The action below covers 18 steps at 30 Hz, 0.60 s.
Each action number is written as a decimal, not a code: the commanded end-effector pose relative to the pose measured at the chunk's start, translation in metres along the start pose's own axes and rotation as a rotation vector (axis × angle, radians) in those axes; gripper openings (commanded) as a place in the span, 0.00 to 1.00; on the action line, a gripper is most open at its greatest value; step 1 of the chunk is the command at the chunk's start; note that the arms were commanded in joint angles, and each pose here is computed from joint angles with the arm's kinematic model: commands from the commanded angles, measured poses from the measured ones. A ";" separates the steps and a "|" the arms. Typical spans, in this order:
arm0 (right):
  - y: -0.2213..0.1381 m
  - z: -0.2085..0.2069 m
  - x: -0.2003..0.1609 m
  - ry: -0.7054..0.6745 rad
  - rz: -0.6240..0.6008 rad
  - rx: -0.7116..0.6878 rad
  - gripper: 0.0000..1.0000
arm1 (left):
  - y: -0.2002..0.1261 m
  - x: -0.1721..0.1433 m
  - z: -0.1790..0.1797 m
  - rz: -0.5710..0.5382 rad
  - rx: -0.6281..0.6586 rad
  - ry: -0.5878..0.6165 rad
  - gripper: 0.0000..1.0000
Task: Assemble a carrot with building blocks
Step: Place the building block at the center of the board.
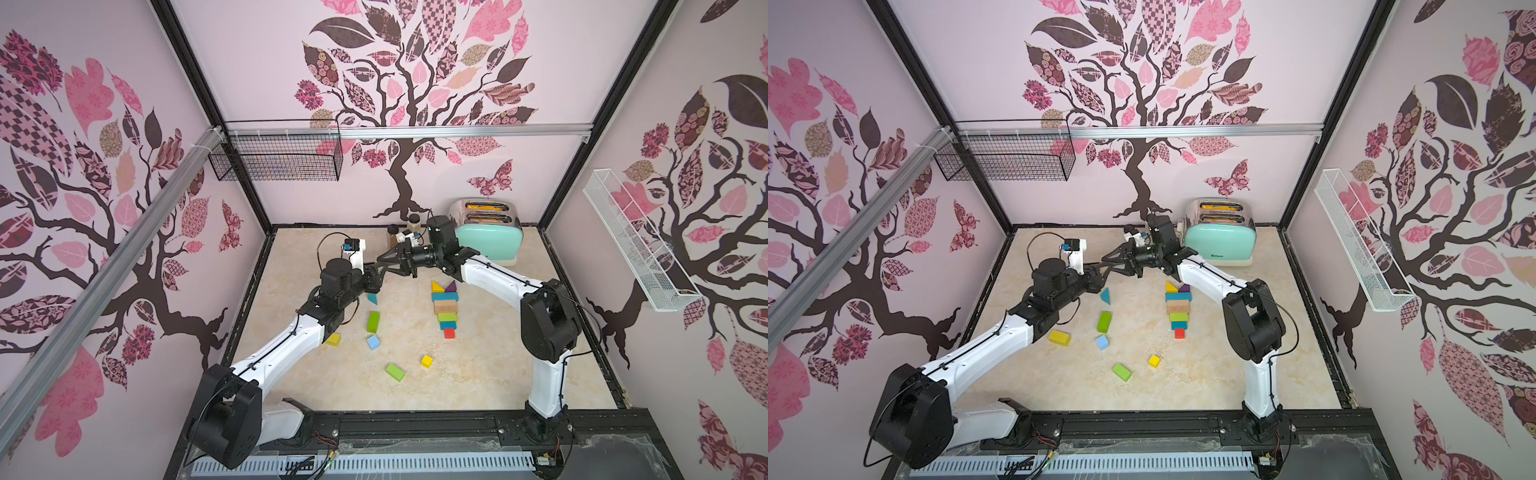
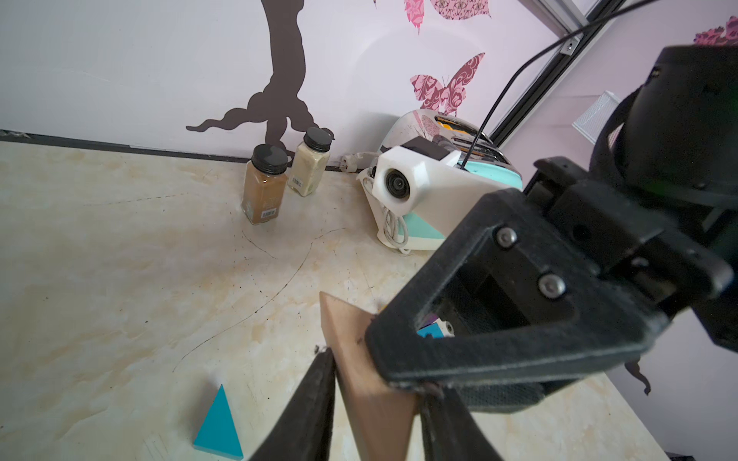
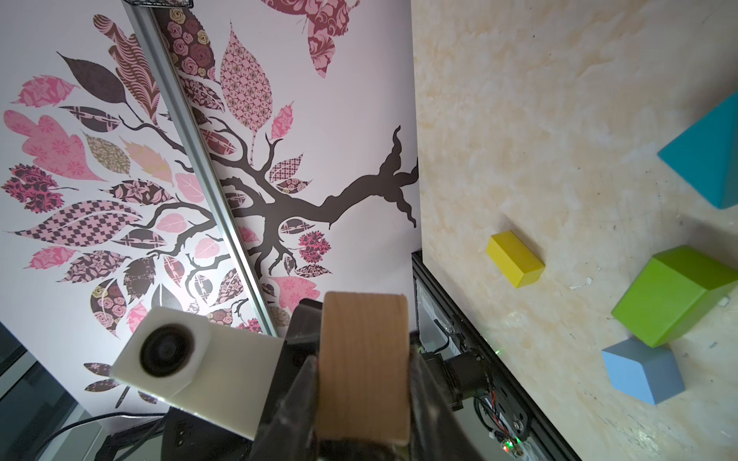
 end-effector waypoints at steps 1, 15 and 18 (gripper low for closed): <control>0.005 -0.008 -0.009 -0.003 0.057 -0.029 0.36 | 0.000 0.001 0.004 -0.035 0.030 0.009 0.27; -0.009 -0.015 -0.006 -0.036 0.013 -0.131 0.51 | -0.001 -0.027 0.008 0.052 0.028 0.045 0.21; -0.019 -0.009 -0.006 -0.061 -0.027 -0.183 0.53 | -0.001 -0.036 0.009 0.076 0.020 0.058 0.21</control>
Point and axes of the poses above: each gripper's point midway between its finger pads, its own y axis out along the fingers, its own z axis along the line the jaws close on, x = y × z, the point moved 10 cm from there along -y, back along the fingers, and after that the axes turned 12 degrees about y, right-handed, at the moved point
